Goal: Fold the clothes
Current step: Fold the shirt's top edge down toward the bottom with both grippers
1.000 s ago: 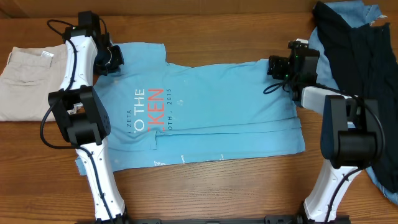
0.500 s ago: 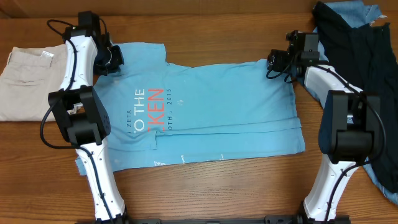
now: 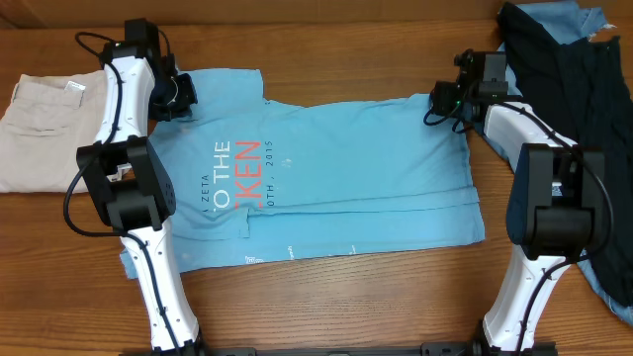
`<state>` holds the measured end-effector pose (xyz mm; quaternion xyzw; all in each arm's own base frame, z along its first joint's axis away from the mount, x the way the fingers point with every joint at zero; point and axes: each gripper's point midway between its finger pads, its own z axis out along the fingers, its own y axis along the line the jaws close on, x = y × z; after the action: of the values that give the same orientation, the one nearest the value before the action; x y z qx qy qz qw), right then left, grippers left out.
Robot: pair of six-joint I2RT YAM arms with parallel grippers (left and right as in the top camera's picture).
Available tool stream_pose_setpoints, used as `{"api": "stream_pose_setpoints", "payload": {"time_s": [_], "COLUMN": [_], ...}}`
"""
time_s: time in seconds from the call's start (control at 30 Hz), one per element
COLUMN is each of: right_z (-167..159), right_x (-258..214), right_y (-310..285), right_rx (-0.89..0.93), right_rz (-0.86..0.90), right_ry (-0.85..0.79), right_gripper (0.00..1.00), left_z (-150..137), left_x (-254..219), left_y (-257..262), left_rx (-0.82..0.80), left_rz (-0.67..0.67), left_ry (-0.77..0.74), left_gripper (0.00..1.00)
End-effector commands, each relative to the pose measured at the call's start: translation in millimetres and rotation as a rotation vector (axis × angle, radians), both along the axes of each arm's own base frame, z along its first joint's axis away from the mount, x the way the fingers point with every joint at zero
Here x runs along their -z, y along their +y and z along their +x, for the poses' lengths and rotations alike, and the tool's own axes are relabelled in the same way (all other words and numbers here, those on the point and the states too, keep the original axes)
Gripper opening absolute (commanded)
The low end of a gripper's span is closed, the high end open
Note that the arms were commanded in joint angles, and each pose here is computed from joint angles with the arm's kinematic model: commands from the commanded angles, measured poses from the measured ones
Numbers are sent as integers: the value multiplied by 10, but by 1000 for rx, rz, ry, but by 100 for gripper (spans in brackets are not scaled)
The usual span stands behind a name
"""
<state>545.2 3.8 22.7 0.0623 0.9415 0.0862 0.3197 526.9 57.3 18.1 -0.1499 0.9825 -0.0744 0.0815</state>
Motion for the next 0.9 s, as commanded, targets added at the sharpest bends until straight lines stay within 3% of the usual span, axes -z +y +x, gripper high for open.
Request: {"api": "stream_pose_setpoints", "payload": {"time_s": [0.0,0.37,0.57,0.7,0.87], "right_z": [66,7,46,47,16], "right_x": [40,390,362,366,370], "right_y": [5,7,5,-31,-78], "right_rx": [-6,-6,-5,6,23], "right_rz": [2,5,3,-10,-32], "right_ry": [-7,53,33,34,49], "right_gripper": [57,50,21,7,4], "left_z": [41,41,34,31,51], "left_x": [-6,-6,-5,-4,-59], "left_y": [-17,-17,-18,-19,-7], "left_rx": [-8,-8,-8,-8,-2], "left_rz": [5,5,5,4,7], "left_ry": [-6,-6,-3,-2,-17], "left_gripper": [8,8,8,8,5]}}
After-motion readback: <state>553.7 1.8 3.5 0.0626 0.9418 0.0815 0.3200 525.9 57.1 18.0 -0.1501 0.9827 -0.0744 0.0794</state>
